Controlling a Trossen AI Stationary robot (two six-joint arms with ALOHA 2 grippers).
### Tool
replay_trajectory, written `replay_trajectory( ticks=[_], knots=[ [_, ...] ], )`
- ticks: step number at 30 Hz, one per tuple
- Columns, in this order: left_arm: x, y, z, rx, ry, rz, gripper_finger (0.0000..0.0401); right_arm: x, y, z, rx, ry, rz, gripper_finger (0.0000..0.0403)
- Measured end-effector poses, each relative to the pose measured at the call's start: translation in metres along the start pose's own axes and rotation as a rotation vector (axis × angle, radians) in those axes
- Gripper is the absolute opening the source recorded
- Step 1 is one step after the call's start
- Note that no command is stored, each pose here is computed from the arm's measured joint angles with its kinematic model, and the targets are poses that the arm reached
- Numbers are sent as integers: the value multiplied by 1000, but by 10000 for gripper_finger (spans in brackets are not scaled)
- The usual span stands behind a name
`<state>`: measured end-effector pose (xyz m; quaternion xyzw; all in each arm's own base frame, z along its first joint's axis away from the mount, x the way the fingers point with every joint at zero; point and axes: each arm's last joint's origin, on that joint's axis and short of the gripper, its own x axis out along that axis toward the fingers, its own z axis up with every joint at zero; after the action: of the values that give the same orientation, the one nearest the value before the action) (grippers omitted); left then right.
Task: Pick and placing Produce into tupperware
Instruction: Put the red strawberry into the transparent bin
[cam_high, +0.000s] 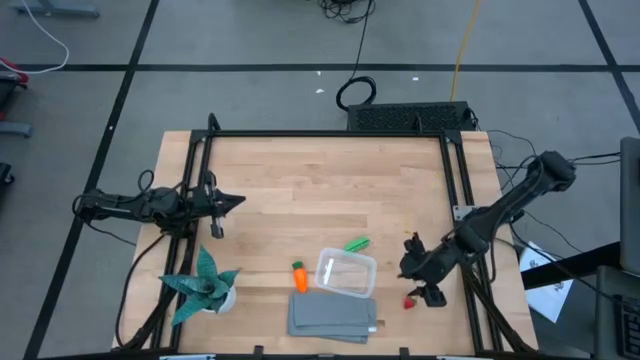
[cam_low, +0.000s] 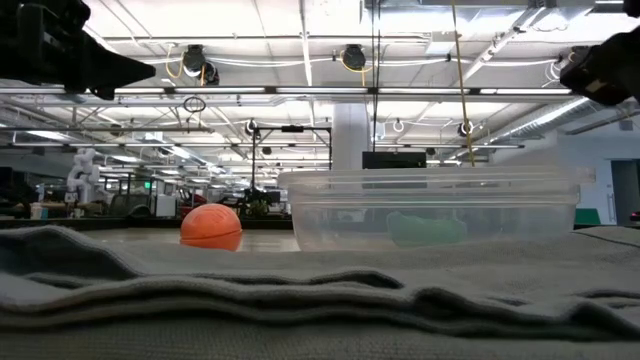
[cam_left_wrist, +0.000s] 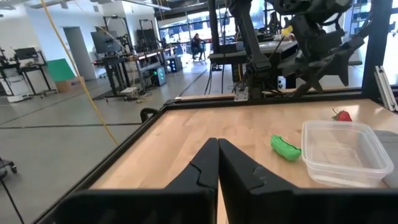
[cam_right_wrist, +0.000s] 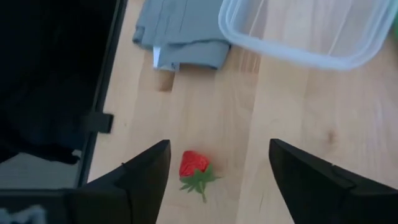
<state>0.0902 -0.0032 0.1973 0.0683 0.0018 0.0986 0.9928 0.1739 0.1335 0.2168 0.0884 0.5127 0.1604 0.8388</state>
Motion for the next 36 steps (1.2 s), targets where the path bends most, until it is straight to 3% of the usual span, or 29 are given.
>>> replay_trajectory(
  ticks=[13, 29, 36],
  knots=[
    [0, 0, -1, -11, 6, -1, 27, 27, 7, -6, -101, 96, -20, 267],
    [0, 0, -1, -15, 7, -2, 2, 65, 23, -24, -228, 210, -39, 267],
    [0, 0, -1, -17, 7, -2, 17, 81, 21, -28, -250, 261, -67, 267]
  ],
)
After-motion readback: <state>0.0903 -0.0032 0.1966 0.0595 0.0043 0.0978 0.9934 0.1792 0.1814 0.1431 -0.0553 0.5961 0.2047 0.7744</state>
